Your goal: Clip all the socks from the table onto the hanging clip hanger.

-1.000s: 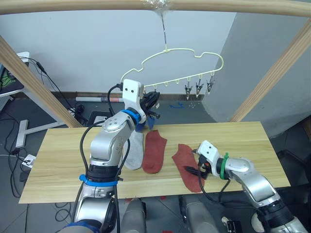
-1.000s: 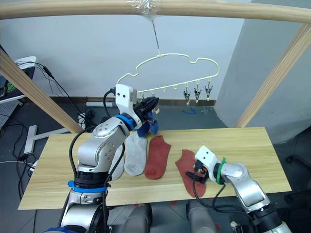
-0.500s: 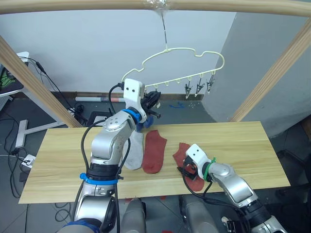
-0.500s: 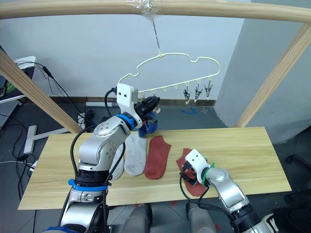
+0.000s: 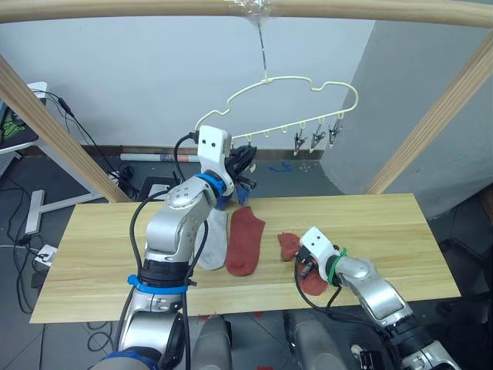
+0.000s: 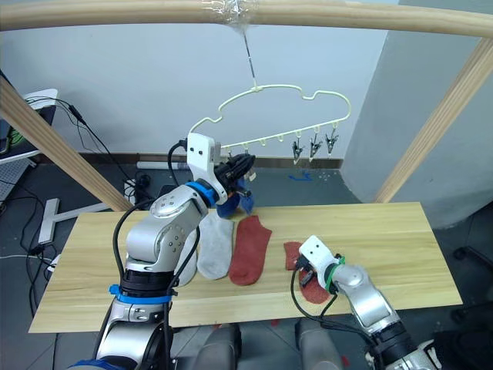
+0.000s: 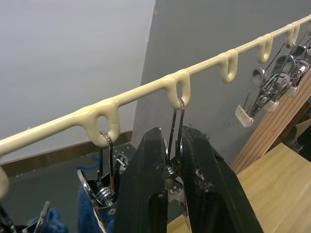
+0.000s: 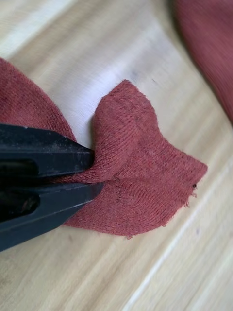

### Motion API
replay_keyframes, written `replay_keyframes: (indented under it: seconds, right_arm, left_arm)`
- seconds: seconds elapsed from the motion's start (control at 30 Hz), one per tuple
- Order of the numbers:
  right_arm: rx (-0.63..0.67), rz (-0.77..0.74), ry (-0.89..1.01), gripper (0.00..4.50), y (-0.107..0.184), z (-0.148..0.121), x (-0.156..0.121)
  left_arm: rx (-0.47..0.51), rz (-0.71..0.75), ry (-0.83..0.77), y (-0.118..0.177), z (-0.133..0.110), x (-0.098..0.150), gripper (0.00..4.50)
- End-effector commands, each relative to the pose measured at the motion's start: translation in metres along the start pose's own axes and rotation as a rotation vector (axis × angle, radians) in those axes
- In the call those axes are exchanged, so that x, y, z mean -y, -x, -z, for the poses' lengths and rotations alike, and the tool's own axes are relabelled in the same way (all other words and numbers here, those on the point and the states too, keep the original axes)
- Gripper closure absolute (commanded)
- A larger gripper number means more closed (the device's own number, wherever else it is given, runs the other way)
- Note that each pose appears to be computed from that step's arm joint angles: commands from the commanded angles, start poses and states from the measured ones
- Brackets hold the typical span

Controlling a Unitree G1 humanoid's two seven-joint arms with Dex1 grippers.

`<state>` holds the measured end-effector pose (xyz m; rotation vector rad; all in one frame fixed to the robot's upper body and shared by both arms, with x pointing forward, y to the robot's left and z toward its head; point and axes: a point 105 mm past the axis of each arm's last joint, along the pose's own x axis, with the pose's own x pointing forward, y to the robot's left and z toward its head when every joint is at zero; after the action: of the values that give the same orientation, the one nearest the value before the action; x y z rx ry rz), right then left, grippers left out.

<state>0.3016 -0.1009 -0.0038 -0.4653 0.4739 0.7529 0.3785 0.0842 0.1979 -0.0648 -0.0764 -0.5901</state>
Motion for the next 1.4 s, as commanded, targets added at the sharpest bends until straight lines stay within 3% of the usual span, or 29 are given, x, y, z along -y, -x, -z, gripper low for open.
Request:
replay_keyframes:
  seconds: [0.03,0.2,0.27,0.37,0.53,0.83,1.4]
  right_arm:
    - [0.084,-0.064,0.195,4.46,0.014,-0.010,-0.011]
    - [0.304,0.039,0.476,4.46,0.039,-0.061,-0.001]
    - [0.387,0.076,0.503,4.46,0.048,-0.080,0.002]
    - [0.414,0.098,0.527,4.46,0.051,-0.086,0.004]
    - [0.597,0.255,0.501,4.46,0.063,-0.134,0.019]
    - [0.702,0.270,0.484,4.46,0.071,-0.152,0.017]
    - [0.725,0.259,0.483,4.46,0.069,-0.163,0.017]
  left_arm:
    - [-0.088,0.047,0.121,0.001,0.015,0.005,4.37]
    - [-0.116,0.098,0.405,0.001,0.006,0.003,4.37]
    - [-0.118,0.134,0.524,0.003,0.001,0.002,4.37]
    - [-0.131,0.154,0.580,0.005,-0.002,0.002,4.37]
    - [-0.137,0.232,0.742,0.006,-0.014,0.003,4.37]
    - [-0.121,0.268,0.788,0.007,-0.025,0.005,4.37]
    - [-0.123,0.277,0.776,0.010,-0.026,0.009,4.37]
